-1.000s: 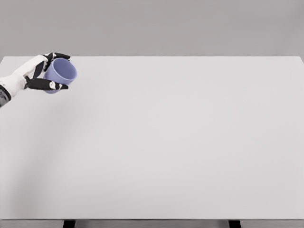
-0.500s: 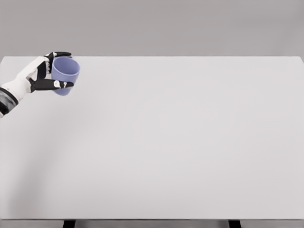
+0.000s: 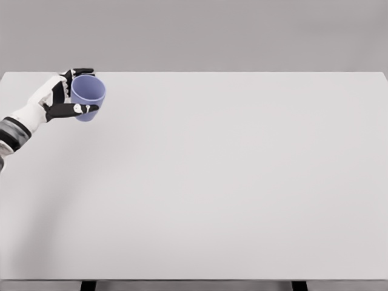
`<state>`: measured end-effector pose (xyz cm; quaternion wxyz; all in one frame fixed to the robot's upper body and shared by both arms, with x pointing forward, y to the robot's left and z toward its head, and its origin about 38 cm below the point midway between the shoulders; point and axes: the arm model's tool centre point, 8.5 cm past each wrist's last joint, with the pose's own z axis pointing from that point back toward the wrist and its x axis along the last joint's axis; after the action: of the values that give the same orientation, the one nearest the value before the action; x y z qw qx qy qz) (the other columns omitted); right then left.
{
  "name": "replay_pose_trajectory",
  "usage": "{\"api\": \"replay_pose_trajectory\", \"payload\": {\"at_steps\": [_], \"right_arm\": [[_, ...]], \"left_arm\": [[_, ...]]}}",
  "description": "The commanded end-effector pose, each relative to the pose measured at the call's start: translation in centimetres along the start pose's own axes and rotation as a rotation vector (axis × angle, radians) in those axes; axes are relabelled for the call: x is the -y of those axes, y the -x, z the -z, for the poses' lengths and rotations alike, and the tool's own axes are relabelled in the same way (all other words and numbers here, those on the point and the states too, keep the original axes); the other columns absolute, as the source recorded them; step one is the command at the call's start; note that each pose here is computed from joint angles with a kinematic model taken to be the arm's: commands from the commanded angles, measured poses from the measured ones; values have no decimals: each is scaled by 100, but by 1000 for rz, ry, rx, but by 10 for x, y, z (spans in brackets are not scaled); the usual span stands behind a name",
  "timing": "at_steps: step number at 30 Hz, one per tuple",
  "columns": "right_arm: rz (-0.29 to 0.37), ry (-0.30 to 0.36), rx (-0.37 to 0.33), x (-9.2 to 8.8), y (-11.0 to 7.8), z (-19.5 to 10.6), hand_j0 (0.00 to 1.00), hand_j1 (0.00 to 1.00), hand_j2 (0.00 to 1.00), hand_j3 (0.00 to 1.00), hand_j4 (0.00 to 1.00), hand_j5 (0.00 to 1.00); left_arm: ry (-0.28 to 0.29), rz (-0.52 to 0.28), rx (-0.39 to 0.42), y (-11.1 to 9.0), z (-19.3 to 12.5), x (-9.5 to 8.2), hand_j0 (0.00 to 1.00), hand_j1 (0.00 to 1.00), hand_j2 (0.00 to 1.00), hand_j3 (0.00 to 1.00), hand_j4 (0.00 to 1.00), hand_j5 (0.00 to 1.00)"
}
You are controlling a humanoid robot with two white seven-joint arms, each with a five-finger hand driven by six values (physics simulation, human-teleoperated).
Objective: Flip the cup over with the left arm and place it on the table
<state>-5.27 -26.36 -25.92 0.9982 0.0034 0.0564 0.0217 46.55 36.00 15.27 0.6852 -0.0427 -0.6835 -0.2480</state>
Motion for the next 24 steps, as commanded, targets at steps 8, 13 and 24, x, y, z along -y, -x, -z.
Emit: {"api": "replay_pose_trajectory", "payload": {"at_steps": [8, 13, 24], "right_arm": [[0, 0, 1, 0, -1, 0, 100, 100, 100, 100, 100, 100], [0, 0, 0, 0, 0, 0, 100, 100, 100, 100, 100, 100], [0, 0, 0, 0, 0, 0, 100, 100, 100, 100, 100, 100]], "left_arm": [[2, -12, -3, 3, 0, 3, 94, 94, 94, 94, 94, 94], [0, -12, -5, 4, -1, 3, 100, 100, 100, 100, 100, 100], [-3, 10, -8, 2, -3, -2, 100, 100, 100, 100, 100, 100]]}}
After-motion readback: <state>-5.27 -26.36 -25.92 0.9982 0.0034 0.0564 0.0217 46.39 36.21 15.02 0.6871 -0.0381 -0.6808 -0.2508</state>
